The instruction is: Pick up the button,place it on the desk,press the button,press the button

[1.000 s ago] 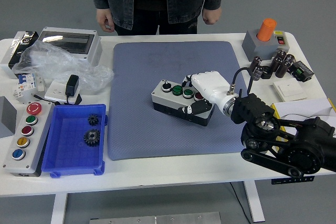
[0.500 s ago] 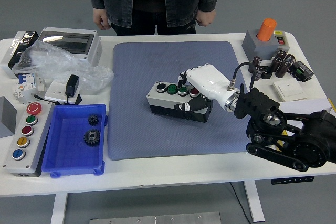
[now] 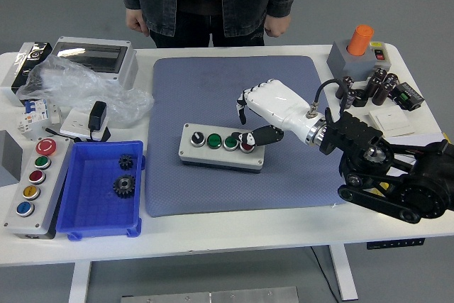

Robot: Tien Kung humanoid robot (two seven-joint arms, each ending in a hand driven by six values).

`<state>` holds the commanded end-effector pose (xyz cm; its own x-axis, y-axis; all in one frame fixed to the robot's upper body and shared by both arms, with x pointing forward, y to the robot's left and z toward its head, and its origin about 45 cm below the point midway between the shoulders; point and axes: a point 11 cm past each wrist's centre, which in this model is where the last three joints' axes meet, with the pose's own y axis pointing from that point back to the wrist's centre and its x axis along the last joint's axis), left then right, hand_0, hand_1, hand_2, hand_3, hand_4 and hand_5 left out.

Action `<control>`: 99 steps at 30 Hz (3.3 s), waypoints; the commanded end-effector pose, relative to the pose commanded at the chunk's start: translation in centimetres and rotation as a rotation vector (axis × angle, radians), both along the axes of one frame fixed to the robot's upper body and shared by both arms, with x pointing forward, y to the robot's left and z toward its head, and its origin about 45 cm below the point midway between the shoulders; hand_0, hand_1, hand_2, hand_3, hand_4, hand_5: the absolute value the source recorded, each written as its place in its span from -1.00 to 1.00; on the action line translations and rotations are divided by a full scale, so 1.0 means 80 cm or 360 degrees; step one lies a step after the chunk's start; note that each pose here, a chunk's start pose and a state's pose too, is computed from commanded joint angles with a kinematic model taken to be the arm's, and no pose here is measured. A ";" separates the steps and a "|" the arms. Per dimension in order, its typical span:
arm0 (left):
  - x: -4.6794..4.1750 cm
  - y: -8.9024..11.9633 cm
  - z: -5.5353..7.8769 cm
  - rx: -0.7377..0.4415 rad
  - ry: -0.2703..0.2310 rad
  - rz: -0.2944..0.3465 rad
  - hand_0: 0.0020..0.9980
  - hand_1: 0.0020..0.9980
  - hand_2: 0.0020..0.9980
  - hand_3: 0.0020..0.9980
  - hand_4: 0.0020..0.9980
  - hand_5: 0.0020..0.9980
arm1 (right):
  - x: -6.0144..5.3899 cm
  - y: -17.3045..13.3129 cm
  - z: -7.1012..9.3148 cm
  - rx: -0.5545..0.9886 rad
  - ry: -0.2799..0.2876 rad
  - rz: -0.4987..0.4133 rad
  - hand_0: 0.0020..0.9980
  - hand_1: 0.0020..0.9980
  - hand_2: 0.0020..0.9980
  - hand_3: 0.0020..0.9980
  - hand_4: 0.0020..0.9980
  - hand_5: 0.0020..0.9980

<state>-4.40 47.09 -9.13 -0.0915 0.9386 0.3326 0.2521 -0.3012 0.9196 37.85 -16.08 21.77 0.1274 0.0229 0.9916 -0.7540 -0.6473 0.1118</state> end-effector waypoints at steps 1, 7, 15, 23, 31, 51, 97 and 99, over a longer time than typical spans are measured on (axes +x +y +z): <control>0.001 0.000 0.000 0.0002 -0.0002 -0.0001 0.41 0.47 0.39 0.37 0.26 -0.15 | -0.001 0.000 -0.001 -0.0012 -0.0006 0.0013 -0.26 0.09 0.24 -0.30 0.09 -0.71; 0.000 0.000 0.000 0.0000 0.0001 -0.0002 0.41 0.47 0.39 0.37 0.27 -0.15 | -0.002 -0.001 0.002 -0.0032 -0.0049 0.0040 -0.22 0.12 0.27 -0.30 0.09 -0.71; -0.002 -0.002 -0.001 -0.0003 0.0003 -0.0005 0.41 0.47 0.39 0.36 0.27 -0.14 | 0.005 -0.018 0.040 0.0123 0.0047 -0.0115 -0.13 0.16 0.32 -0.29 0.09 -0.71; -0.002 -0.004 -0.002 -0.0004 0.0001 -0.0002 0.41 0.47 0.39 0.36 0.27 -0.14 | -0.008 -0.015 0.054 0.0126 0.0297 -0.0276 0.00 0.25 0.39 0.06 0.62 -0.40; -0.005 -0.005 -0.002 -0.0006 0.0007 -0.0001 0.41 0.47 0.39 0.36 0.26 -0.14 | -0.023 0.018 0.046 -0.0063 0.0396 -0.0336 0.35 0.48 0.62 0.80 1.00 0.24; -0.008 -0.005 -0.002 -0.0007 0.0011 -0.0002 0.41 0.47 0.39 0.35 0.24 -0.15 | -0.015 0.062 -0.007 -0.0345 0.0509 -0.0506 0.83 0.86 1.00 1.00 1.00 0.43; 0.006 -0.003 -0.003 0.0015 -0.0050 -0.0014 0.41 0.47 0.39 0.34 0.20 -0.15 | -0.020 0.077 -0.051 -0.0366 0.0278 -0.0403 -0.36 -0.07 -0.15 -0.24 0.49 -0.62; 0.006 -0.004 -0.003 0.0016 -0.0053 -0.0015 0.41 0.47 0.39 0.34 0.19 -0.14 | -0.022 0.078 -0.051 -0.0368 0.0259 -0.0369 -0.41 -0.02 -0.15 -0.25 0.28 -0.75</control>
